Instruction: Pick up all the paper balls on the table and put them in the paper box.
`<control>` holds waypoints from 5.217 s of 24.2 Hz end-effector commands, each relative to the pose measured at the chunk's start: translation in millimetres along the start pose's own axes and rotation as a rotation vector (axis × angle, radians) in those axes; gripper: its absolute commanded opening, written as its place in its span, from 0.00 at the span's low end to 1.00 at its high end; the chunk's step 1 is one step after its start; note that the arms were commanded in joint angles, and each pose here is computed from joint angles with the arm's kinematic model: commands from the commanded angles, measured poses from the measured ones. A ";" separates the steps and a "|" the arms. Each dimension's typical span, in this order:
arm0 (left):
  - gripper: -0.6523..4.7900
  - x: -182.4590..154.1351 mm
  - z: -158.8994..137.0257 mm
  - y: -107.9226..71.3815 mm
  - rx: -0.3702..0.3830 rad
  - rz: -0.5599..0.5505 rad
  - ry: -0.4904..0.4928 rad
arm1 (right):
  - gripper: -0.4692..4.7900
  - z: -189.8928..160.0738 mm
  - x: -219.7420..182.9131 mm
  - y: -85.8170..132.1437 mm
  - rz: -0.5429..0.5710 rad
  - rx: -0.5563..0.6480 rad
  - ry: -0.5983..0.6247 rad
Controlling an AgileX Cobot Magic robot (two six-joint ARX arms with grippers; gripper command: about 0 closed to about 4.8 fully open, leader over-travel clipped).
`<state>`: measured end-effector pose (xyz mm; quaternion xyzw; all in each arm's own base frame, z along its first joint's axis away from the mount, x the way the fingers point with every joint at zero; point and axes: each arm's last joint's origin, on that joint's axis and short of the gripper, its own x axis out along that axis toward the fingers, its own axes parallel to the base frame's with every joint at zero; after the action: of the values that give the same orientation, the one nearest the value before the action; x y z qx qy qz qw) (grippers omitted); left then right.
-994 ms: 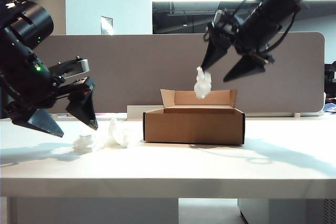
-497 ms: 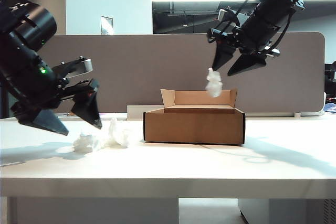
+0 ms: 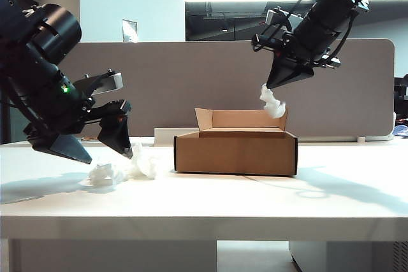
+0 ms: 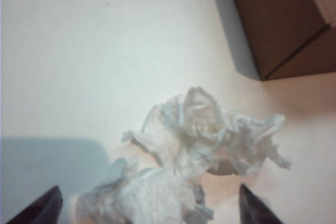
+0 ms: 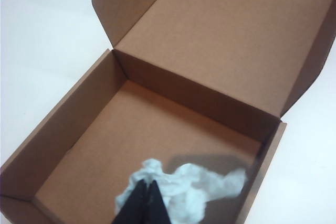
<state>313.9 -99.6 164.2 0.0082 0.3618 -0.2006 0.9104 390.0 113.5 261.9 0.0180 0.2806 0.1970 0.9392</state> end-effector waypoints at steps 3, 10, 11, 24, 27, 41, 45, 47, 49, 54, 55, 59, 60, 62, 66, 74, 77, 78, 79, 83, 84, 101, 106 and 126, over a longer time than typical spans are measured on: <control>0.90 2.1 0.0 0.0 0.004 0.007 0.003 | 0.09 4.0 -2.8 2.9 0.050 -0.005 -0.020; 0.69 6.8 -6.6 2.0 -0.002 0.046 0.050 | 0.09 4.1 -2.9 3.5 0.073 -0.005 -0.019; 0.64 6.8 -6.9 2.0 -0.002 0.046 0.053 | 0.09 4.0 -2.9 3.6 0.073 -0.005 -0.018; 0.11 -20.0 14.9 -2.6 0.100 0.057 -0.072 | 0.09 4.3 -2.9 3.5 0.072 -0.006 -0.020; 0.11 -32.7 30.8 -5.2 0.111 0.057 -0.173 | 0.09 4.8 -2.9 3.6 0.073 -0.007 -0.026; 0.11 -28.5 83.0 -32.5 0.213 -0.219 -0.427 | 0.09 5.1 -3.0 3.8 0.084 -0.008 -0.028; 0.11 -9.5 99.7 -45.4 0.213 -0.232 -0.349 | 0.09 4.8 -2.9 3.8 0.084 -0.007 -0.025; 0.11 2.8 108.6 -51.7 0.214 -0.245 -0.311 | 0.09 4.8 -2.9 3.8 0.085 -0.007 -0.025; 0.11 16.8 117.1 -59.2 0.214 -0.258 -0.251 | 0.09 4.9 -3.0 3.6 0.084 -0.007 -0.026; 0.11 47.8 133.5 -72.3 0.209 -0.275 -0.124 | 0.09 5.0 -3.0 3.8 0.084 -0.007 -0.027; 0.11 52.2 134.7 -75.3 0.209 -0.279 -0.107 | 0.09 5.0 -3.0 3.8 0.084 -0.007 -0.027; 0.11 65.5 132.6 -83.2 0.213 -0.292 -0.064 | 0.09 4.9 -3.0 3.6 0.084 -0.007 -0.026; 0.11 69.0 130.2 -83.6 0.213 -0.295 -0.052 | 0.09 4.9 -3.0 3.6 0.083 -0.007 -0.026; 0.11 75.3 124.8 -87.8 0.216 -0.294 -0.031 | 0.09 4.8 -3.0 3.6 0.083 -0.007 -0.025; 0.43 81.3 114.9 -86.7 0.206 -0.281 0.041 | 0.09 4.8 -3.0 3.6 0.083 -0.006 -0.025; 0.76 76.0 118.8 -87.9 0.208 -0.294 0.026 | 0.09 4.3 -3.0 3.6 0.083 -0.006 -0.020; 0.88 64.1 126.1 -91.8 0.215 -0.337 -0.001 | 0.09 2.0 -2.9 3.4 0.081 -0.001 0.004; 0.88 56.8 130.7 -92.7 0.218 -0.341 -0.020 | 0.14 0.9 -2.9 3.3 0.081 0.001 0.015; 0.88 52.4 133.7 -93.4 0.221 -0.347 -0.035 | 0.23 0.4 -2.9 3.3 0.081 0.003 0.020; 0.88 43.6 140.7 -98.1 0.231 -0.471 -0.080 | 0.62 -1.7 -1.1 3.5 0.096 0.005 0.034; 0.88 42.9 141.4 -99.0 0.216 -0.504 -0.079 | 0.62 -2.7 -0.5 3.7 0.108 0.007 0.041; 0.85 37.9 135.2 -80.5 0.148 -0.360 0.036 | 0.60 -16.0 -1.1 3.7 0.140 0.048 0.181; 0.85 32.3 122.0 -55.1 0.110 -0.211 0.206 | 0.60 -24.8 -3.0 3.7 0.133 0.070 0.273; 0.43 33.6 98.1 -34.2 0.088 0.033 0.435 | 0.60 -35.9 -19.3 5.6 0.121 0.112 0.445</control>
<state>387.5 -157.8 219.2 0.0976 0.5422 -0.1938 0.8118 354.2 108.4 238.6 0.0424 0.4959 0.2329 0.8355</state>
